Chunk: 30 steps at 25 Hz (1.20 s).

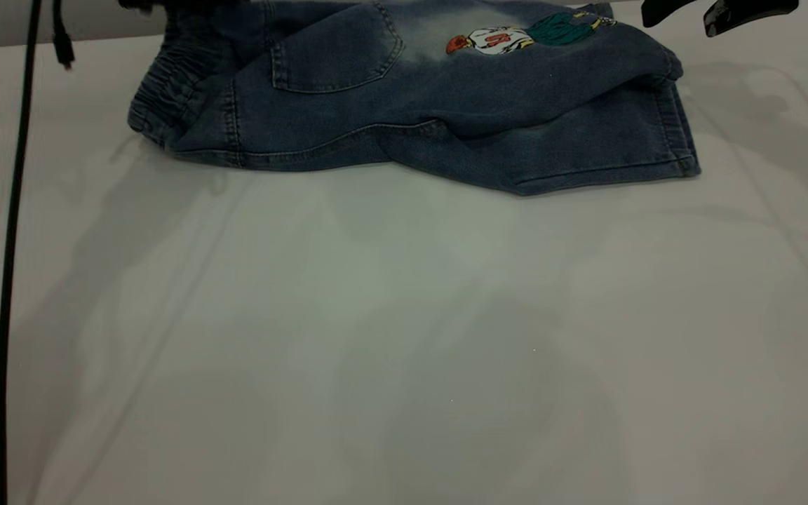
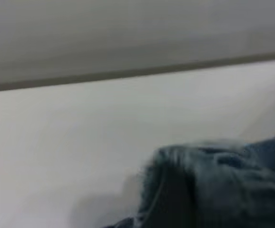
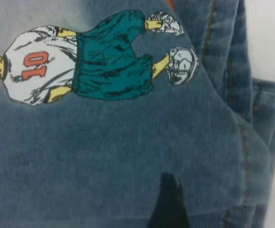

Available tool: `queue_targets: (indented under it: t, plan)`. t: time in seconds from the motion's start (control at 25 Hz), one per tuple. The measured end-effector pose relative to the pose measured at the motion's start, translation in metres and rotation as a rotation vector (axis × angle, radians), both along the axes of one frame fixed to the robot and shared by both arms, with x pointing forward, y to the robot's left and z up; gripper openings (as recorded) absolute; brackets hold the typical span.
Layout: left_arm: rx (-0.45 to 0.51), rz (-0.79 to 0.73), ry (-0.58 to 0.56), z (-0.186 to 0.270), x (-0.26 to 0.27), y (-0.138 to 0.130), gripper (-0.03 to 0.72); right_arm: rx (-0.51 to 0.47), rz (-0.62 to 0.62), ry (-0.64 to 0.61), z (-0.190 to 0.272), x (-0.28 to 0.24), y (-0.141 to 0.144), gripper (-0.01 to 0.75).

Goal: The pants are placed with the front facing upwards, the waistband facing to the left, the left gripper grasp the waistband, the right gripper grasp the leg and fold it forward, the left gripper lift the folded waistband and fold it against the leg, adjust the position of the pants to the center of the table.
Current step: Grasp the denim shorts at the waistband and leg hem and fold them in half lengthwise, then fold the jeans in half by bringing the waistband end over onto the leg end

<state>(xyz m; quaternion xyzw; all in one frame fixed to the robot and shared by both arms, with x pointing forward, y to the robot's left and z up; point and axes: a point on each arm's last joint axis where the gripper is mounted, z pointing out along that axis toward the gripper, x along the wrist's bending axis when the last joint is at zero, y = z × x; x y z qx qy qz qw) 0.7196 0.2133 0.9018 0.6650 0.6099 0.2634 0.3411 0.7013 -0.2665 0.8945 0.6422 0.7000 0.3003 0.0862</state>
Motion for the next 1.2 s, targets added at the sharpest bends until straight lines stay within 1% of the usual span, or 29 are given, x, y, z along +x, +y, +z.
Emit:
queue_targets:
  t: [0.08,0.24,0.36,0.48,0.68,0.88,1.04,1.2]
  plan:
    - [-0.022,0.044,0.004,0.016,0.000,0.002,0.561,0.002,0.000,-0.005,0.002,0.001,0.000,0.501]
    - [0.018,0.114,0.090,0.027,-0.008,0.010,0.561,0.026,0.035,-0.002,0.012,0.005,0.006,0.501]
    - [0.019,0.193,0.203,0.019,-0.015,0.015,0.561,0.049,0.057,-0.001,0.019,0.008,0.017,0.501]
    - [0.069,0.242,0.323,0.009,-0.024,0.021,0.561,0.045,0.094,0.006,0.019,0.006,0.029,0.501]
    - [0.111,0.319,0.423,0.005,-0.030,0.042,0.561,0.030,0.149,0.011,0.018,0.002,0.048,0.501]
    - [0.109,0.330,0.443,-0.012,-0.028,0.051,0.561,0.028,0.167,0.010,0.018,0.001,0.056,0.501]
    - [0.096,0.299,0.431,-0.032,-0.024,0.046,0.561,0.029,0.169,0.012,0.018,0.000,0.056,0.501]
    - [0.025,0.287,0.387,-0.038,-0.019,0.039,0.561,0.029,0.169,0.014,0.018,0.000,0.056,0.501]
